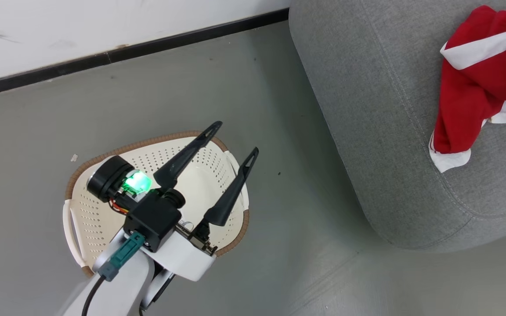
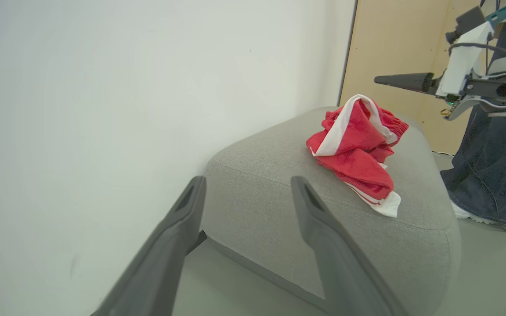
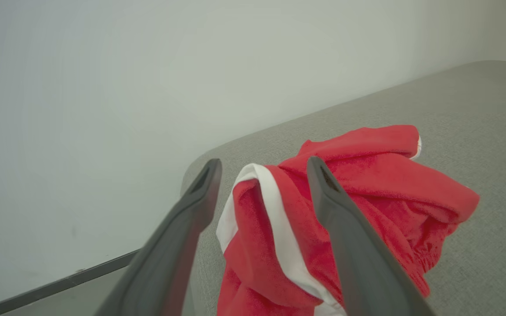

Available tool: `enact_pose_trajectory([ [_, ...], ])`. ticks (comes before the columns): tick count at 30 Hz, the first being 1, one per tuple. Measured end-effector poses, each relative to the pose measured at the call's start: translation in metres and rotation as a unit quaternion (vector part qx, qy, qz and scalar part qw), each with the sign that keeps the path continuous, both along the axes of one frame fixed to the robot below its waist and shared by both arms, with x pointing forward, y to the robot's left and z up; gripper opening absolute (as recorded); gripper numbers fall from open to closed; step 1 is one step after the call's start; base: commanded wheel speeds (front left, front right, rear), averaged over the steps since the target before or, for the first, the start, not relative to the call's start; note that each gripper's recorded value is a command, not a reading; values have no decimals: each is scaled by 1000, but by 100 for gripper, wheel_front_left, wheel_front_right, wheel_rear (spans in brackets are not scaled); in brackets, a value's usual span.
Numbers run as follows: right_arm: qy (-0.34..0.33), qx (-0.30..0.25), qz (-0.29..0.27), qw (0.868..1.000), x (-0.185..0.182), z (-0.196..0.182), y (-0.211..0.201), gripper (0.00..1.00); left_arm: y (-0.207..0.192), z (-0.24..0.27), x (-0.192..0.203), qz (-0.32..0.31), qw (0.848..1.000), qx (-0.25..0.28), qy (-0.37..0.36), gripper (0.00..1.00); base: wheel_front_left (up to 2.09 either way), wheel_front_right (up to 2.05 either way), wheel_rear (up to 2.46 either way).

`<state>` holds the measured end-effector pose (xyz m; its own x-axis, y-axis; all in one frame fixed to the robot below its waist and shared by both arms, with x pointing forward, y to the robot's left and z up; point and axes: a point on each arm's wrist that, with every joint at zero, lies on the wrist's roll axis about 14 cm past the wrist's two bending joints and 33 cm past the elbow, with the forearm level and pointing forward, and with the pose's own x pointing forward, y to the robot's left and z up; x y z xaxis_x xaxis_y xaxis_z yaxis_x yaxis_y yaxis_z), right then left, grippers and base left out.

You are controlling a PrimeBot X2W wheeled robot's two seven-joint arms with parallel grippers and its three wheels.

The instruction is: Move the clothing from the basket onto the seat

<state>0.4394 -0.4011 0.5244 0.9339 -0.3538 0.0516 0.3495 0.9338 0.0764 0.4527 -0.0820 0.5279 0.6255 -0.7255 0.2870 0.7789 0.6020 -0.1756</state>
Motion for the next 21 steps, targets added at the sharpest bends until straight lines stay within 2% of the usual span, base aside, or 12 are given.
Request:
enact_pose_trajectory([
  [11,-46,-2,64,997,11,29,44,100,35,-5,17,89,996,13,20,100,0,0,0],
  [21,-60,19,149,987,28,29,112,100,100,-14,30,223,973,31,45,100,0,0,0],
])
